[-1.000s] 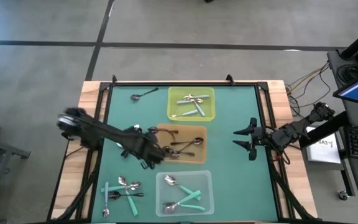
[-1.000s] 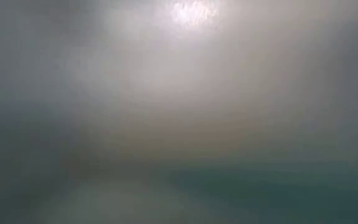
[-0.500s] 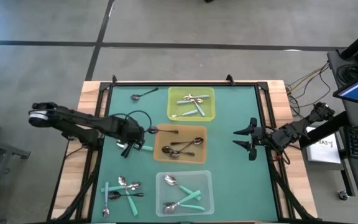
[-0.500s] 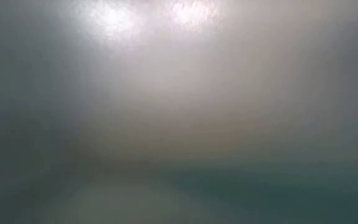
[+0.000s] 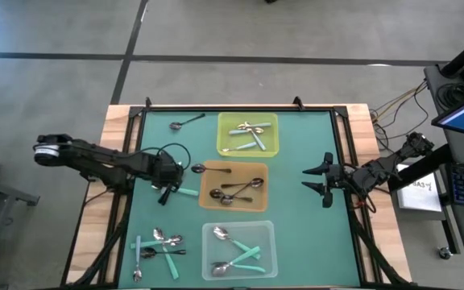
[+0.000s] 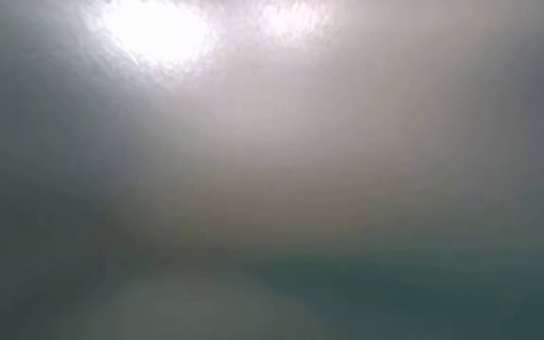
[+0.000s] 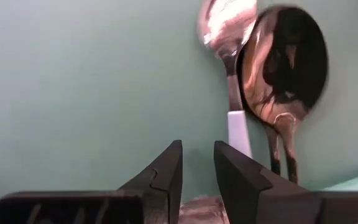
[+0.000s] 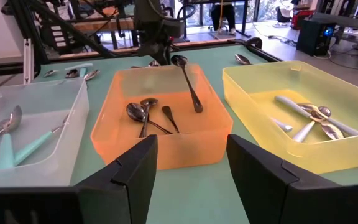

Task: Sort silverware by color (type)
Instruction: Put the blue spoon into the yellow bin

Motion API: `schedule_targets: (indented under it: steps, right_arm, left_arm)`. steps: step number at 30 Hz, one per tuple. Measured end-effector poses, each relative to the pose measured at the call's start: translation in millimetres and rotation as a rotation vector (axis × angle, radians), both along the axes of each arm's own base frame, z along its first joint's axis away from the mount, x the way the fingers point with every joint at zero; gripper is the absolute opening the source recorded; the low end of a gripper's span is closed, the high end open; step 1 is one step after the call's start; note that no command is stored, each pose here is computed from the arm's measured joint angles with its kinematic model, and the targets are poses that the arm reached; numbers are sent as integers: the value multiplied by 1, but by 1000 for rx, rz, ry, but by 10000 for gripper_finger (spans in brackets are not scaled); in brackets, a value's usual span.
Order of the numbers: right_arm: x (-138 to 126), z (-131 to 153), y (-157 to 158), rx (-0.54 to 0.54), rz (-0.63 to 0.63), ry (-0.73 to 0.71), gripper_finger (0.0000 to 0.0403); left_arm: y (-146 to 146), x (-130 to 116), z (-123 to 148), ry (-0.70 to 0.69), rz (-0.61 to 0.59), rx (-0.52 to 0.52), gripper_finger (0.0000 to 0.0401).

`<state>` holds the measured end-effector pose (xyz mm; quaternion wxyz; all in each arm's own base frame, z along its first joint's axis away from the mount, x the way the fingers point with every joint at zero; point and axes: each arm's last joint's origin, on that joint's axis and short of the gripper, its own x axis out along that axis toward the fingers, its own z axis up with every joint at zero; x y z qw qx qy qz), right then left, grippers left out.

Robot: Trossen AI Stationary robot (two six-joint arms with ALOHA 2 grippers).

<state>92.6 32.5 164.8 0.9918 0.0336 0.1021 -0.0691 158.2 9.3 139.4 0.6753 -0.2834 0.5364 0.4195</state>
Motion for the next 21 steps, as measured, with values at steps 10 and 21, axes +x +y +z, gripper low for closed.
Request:
schedule_targets:
  steps: [10,21]
  right_arm:
    - [0,0,0,0,0,0,185]
    - [0,0,0,0,0,0,185]
  left_arm:
    - [1,8,10,-67,21,16,75]
    - [0,17,14,-69,-32,23,75]
